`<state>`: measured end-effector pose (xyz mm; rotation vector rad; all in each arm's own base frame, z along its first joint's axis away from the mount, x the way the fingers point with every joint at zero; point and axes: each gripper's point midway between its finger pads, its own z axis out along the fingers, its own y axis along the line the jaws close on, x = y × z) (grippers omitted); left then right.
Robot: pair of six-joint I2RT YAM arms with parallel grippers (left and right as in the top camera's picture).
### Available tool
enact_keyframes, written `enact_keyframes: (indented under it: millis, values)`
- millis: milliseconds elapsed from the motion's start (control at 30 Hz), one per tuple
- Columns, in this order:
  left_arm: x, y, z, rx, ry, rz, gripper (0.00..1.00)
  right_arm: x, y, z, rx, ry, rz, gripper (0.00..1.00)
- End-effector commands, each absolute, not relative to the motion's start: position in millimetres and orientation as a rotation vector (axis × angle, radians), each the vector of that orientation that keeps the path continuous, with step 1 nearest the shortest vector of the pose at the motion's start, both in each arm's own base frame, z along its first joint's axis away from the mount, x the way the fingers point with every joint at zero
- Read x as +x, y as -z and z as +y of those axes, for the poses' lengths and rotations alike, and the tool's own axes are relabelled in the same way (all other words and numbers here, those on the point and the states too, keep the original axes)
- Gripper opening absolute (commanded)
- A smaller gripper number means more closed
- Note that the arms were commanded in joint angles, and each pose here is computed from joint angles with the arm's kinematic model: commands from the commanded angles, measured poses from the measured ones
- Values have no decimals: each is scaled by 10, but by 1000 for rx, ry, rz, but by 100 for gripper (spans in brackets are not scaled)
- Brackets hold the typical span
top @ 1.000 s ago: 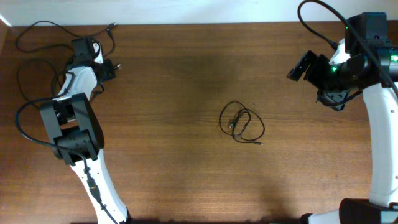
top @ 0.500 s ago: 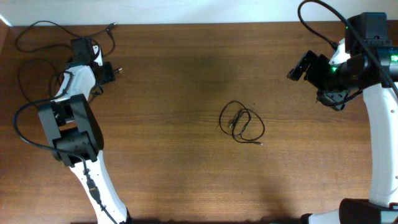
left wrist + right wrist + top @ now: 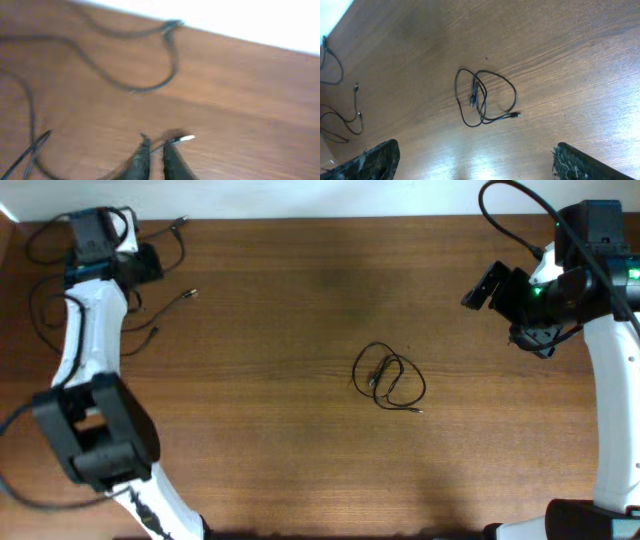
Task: Untangle cables
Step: 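Move the right gripper down onto the small coiled cable in the center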
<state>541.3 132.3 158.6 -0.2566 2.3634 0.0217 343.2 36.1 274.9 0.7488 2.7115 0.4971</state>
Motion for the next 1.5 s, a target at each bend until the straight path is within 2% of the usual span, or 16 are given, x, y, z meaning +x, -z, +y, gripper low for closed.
enact_keyframes:
  millis: [0,33,100,200,267,367,567,767,933,1167,1267,1433,1467]
  values:
    - [5305,-2231,549,5,473,2227,65,3443,-2756,357,728,-480,2712,98]
    - [5261,-2282,400,49,579,2208,74,3442,-2755,358,729,-480,2713,98]
    - [5131,-2370,98,129,799,2176,86,3434,-2752,368,726,-480,2717,99]
    - [4950,-2341,-213,158,975,2210,97,3425,-2754,455,618,-478,2739,98]
    - [4847,-2257,-418,163,1022,2272,100,3418,-2753,551,498,-471,2758,98]
    - [4722,-2161,-724,195,1059,2346,99,3421,-2727,647,426,-441,2774,98]
    - [4326,-1717,-1311,295,864,2653,99,3441,-2498,626,433,-342,2844,98]
    - [4001,-1482,-1891,512,709,2757,99,3500,-2222,647,455,-335,2925,99]
    - [4005,-1335,-1829,356,430,2843,99,3462,-1945,658,478,-310,3033,99]
    - [4138,-1326,-1496,191,392,2855,99,3327,-1333,866,429,-309,3163,99]
    - [4173,-1326,-1395,156,388,2855,99,3305,-1092,1116,377,-448,3167,87]
    - [4176,-1324,-1383,152,386,2855,99,3280,-759,1466,303,-610,3133,74]
    - [4177,-1324,-1384,152,387,2855,99,3245,-675,1517,306,-611,3135,67]
